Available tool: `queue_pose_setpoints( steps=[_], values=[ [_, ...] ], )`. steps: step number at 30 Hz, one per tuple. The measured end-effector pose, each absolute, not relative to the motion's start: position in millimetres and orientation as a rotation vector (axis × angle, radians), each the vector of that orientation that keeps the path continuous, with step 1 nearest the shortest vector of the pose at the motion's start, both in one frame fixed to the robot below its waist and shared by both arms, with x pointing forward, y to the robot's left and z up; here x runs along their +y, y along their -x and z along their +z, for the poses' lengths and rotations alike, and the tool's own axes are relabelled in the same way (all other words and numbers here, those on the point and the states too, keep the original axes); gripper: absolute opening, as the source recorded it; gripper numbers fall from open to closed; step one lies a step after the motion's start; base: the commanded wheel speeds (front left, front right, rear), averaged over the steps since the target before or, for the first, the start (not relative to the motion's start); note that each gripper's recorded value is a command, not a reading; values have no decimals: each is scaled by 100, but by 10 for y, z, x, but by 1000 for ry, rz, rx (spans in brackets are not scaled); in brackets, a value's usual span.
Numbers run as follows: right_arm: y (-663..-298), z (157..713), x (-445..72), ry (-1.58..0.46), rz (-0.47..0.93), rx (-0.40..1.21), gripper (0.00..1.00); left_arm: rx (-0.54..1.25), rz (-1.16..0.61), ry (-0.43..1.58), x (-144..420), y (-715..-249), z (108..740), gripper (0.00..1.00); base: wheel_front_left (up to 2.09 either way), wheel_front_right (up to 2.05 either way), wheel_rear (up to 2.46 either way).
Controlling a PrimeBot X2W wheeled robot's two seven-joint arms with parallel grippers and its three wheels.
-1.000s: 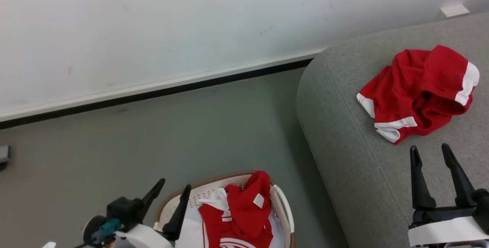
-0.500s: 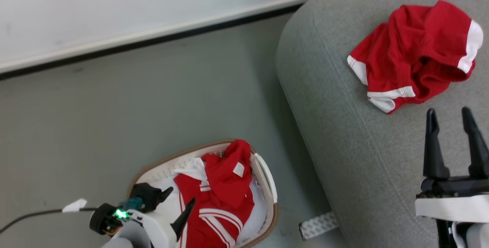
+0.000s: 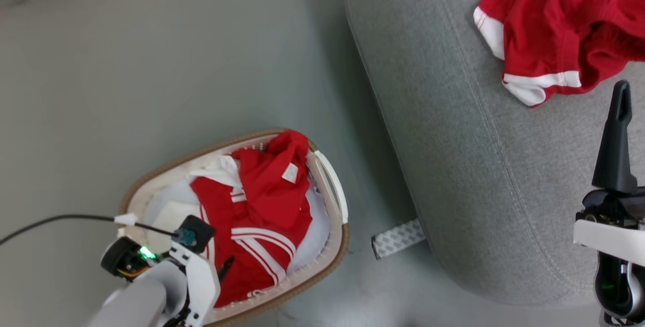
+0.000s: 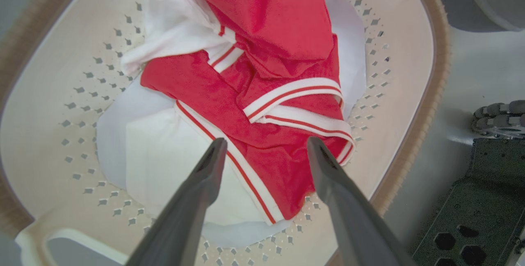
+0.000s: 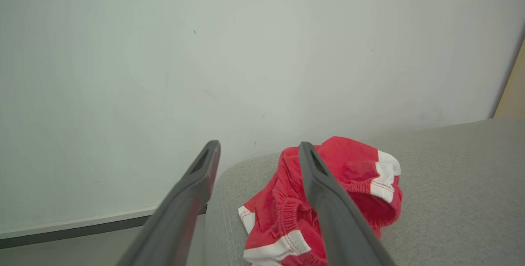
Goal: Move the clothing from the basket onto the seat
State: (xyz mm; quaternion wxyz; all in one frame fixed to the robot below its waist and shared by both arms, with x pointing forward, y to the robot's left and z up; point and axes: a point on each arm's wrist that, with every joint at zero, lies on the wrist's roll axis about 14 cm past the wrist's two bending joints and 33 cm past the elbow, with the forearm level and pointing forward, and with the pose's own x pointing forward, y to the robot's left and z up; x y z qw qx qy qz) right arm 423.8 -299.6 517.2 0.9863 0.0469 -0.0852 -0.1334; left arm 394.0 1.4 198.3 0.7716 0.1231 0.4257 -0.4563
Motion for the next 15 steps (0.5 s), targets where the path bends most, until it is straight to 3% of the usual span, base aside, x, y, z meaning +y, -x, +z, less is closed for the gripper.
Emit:
queue_pose_setpoints(
  steps=[15],
  values=[
    [-4411,4947,-3019,-63,-266,-122,100,1180,-1101,-431,116,-3700,1066,100,0,0,0]
  ],
)
